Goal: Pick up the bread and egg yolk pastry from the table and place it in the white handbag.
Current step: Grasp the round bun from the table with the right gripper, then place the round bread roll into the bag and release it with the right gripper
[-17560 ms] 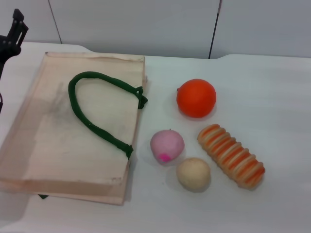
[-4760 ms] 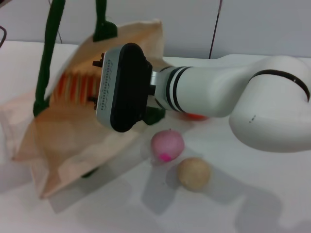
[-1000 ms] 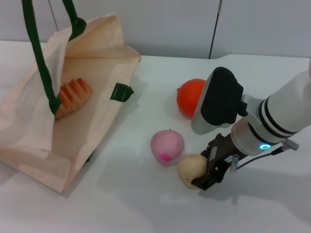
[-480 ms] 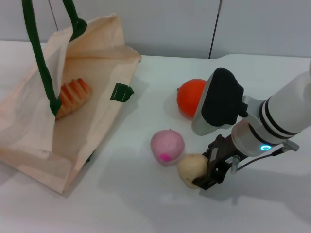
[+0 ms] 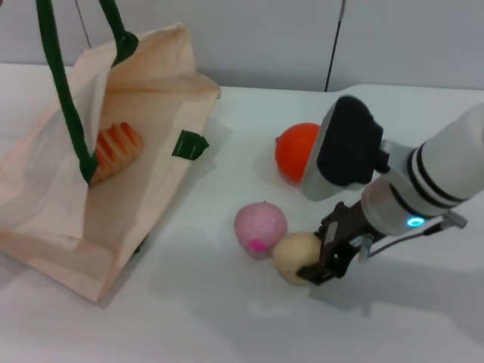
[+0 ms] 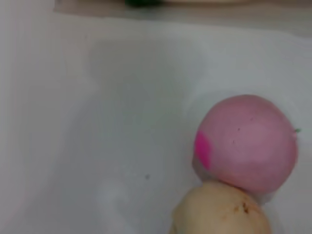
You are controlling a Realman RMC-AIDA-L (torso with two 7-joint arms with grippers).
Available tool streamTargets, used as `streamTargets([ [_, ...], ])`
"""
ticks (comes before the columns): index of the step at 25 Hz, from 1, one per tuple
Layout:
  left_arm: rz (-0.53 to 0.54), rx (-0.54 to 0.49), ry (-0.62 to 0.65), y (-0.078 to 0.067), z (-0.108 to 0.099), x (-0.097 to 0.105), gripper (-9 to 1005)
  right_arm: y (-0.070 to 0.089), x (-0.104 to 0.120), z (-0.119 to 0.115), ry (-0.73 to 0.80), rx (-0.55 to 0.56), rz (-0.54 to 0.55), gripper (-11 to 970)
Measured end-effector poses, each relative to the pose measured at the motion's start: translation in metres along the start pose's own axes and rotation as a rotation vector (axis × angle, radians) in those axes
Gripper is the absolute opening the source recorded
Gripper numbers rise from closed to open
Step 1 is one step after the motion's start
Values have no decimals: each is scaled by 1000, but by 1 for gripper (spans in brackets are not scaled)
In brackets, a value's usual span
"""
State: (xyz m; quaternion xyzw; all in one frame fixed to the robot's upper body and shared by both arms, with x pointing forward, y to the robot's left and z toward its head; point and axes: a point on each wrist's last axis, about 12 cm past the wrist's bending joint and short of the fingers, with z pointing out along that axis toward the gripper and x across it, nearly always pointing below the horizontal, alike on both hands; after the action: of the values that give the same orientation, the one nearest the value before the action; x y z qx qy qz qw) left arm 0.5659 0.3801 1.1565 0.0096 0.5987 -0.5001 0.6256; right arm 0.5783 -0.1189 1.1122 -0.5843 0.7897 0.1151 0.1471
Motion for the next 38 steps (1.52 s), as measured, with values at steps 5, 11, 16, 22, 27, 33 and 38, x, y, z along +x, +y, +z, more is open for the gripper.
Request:
streamTargets([
  [5, -1, 5, 2, -1, -1, 0, 122, -8, -1, -17, -42, 20, 13, 625],
  [11, -3, 14, 13, -1, 1, 0, 122, -20, 9, -46, -70, 102, 52, 578],
  [16, -12, 60, 22, -6, 3, -3, 122, -19, 0, -69, -140, 152, 27, 548],
  [22, -20, 139, 33, -14, 14, -5, 122, 4, -50, -67, -246, 128, -148, 540],
  [27, -31, 185, 56, -19, 23, -5, 122, 15, -89, -42, -259, 108, -254, 535],
  [33, -45, 236, 83, -25, 34, -3, 122, 23, -117, -27, -322, 116, -305, 530],
  [38, -61, 266, 122, -29, 46, 0, 122, 25, -131, -22, -383, 164, -330, 531],
])
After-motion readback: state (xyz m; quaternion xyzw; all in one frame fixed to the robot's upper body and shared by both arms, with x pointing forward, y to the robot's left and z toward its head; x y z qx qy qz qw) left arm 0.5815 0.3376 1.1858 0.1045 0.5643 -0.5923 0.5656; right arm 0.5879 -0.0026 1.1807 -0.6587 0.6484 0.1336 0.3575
